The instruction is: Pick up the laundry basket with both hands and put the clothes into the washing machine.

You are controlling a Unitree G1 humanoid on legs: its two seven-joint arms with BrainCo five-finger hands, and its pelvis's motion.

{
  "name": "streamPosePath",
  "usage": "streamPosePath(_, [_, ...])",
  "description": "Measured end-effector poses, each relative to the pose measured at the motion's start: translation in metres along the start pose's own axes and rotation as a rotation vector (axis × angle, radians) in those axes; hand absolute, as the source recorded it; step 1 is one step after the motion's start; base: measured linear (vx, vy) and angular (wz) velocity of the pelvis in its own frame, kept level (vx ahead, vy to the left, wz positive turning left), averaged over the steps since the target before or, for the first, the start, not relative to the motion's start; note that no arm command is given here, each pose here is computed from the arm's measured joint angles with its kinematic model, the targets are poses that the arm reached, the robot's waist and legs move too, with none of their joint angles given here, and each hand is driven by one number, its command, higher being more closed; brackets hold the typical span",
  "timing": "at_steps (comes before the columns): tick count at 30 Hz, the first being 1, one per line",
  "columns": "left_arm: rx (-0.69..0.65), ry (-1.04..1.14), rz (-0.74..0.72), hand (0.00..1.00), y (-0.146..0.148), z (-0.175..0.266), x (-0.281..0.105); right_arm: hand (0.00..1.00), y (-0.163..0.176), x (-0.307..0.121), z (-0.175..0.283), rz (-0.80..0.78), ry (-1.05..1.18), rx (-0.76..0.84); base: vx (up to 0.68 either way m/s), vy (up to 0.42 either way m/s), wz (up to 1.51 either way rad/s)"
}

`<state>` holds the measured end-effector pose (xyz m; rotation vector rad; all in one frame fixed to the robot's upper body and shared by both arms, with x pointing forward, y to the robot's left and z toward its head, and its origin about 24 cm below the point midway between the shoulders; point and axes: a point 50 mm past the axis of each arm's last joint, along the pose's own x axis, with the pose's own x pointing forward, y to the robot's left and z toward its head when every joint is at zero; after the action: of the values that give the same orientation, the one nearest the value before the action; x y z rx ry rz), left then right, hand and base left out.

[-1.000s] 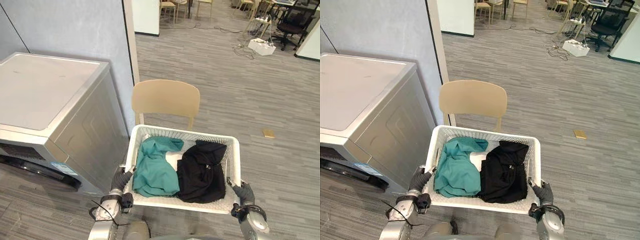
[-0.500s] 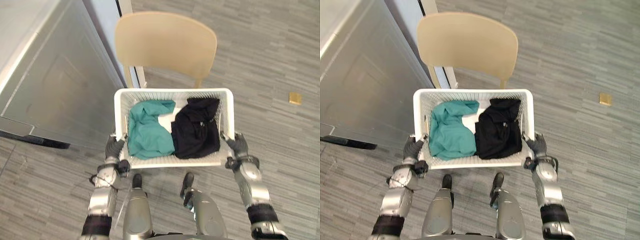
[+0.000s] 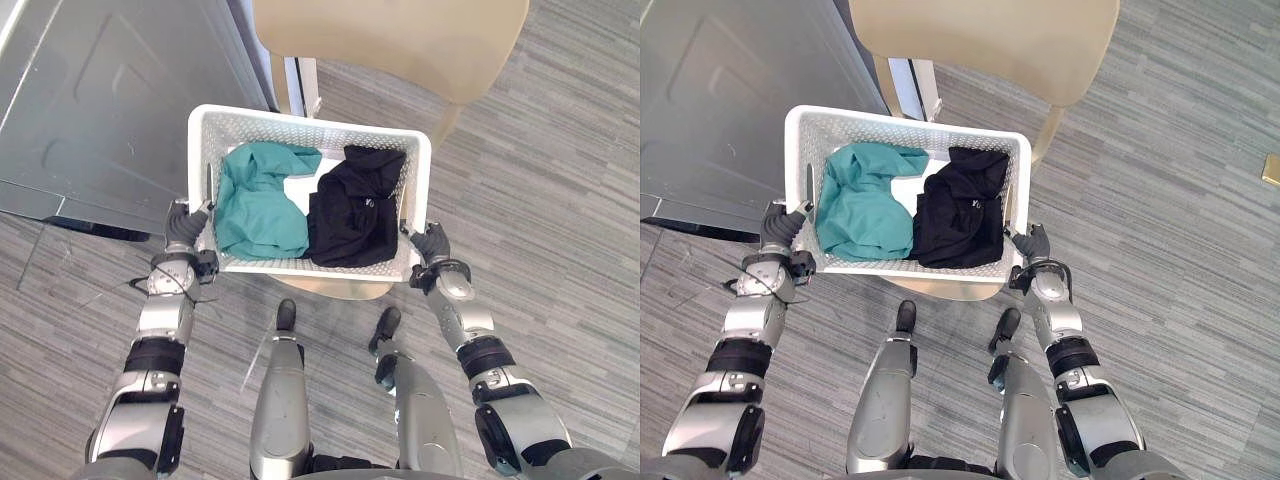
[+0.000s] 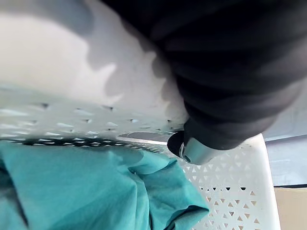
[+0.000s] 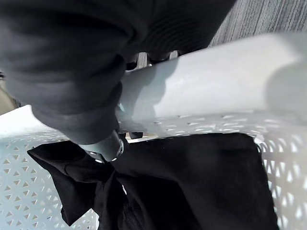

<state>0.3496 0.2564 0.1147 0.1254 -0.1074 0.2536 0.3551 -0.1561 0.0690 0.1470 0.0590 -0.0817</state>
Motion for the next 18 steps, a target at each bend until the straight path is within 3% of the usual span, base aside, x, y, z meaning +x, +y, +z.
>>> streamPosePath(6, [0.039,-0.074,-0.004,1.0,-0.005,0.028,0.016,1.0,0.001,0.006,0.017,-0.013,-0.056,0.023,0.01,-0.021,-0.05])
streamPosePath(15, [0.033,-0.027,-0.019,1.0,-0.018,0.02,0.02,1.0,-0.011,0.005,0.016,-0.05,-0.065,0.03,0.03,-0.038,-0.11])
streamPosePath(16, [0.04,-0.026,-0.024,0.0,-0.021,0.02,0.021,0.0,-0.013,0.005,0.016,-0.054,-0.064,0.028,0.01,-0.014,-0.09])
streamPosePath(18, [0.045,-0.018,-0.023,0.0,-0.021,0.021,0.023,0.0,-0.013,0.005,0.015,-0.056,-0.059,0.026,0.0,-0.023,-0.08])
